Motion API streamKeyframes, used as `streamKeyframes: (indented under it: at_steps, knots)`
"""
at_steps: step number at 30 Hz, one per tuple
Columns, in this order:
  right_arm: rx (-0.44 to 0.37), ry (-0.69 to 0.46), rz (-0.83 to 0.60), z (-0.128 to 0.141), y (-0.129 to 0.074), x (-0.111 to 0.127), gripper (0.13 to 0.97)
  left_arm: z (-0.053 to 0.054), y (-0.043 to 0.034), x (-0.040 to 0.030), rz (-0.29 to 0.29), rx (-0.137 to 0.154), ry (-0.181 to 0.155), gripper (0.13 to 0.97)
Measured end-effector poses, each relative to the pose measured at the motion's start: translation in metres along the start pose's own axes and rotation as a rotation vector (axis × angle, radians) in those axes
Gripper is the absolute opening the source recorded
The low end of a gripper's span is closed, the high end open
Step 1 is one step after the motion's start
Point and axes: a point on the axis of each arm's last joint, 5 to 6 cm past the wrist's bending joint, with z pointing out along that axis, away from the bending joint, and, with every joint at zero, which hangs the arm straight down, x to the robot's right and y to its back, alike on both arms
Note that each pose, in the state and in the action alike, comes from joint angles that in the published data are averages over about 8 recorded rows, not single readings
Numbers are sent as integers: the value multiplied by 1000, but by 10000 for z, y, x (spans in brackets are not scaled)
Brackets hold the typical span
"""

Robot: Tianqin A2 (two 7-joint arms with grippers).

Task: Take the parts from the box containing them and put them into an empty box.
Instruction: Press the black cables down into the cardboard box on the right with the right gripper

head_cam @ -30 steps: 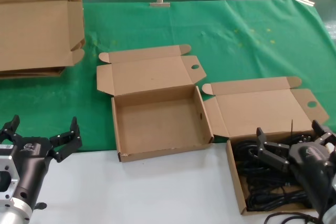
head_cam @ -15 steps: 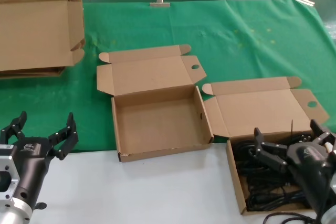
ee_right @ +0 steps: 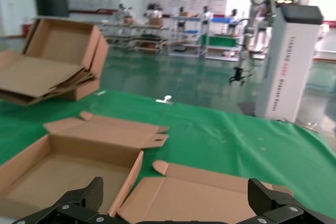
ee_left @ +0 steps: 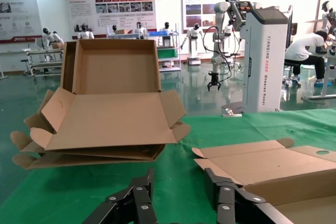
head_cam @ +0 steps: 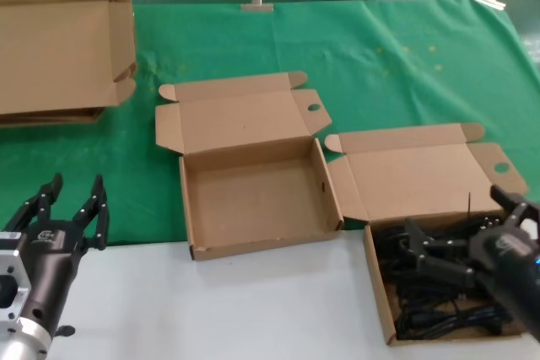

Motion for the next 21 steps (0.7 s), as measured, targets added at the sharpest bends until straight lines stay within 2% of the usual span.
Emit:
streamKeyframes:
  at_steps: [8,12,21]
  knots:
    - [-73,-139,-96,-88,-233,457,966,0,0,0,0,0,0,306]
    - [-121,-216,-160,-105,-387,686,966,0,0,0,0,0,0,306]
    - [-248,-401,-313,-28,-672,1051,966,0,0,0,0,0,0,206]
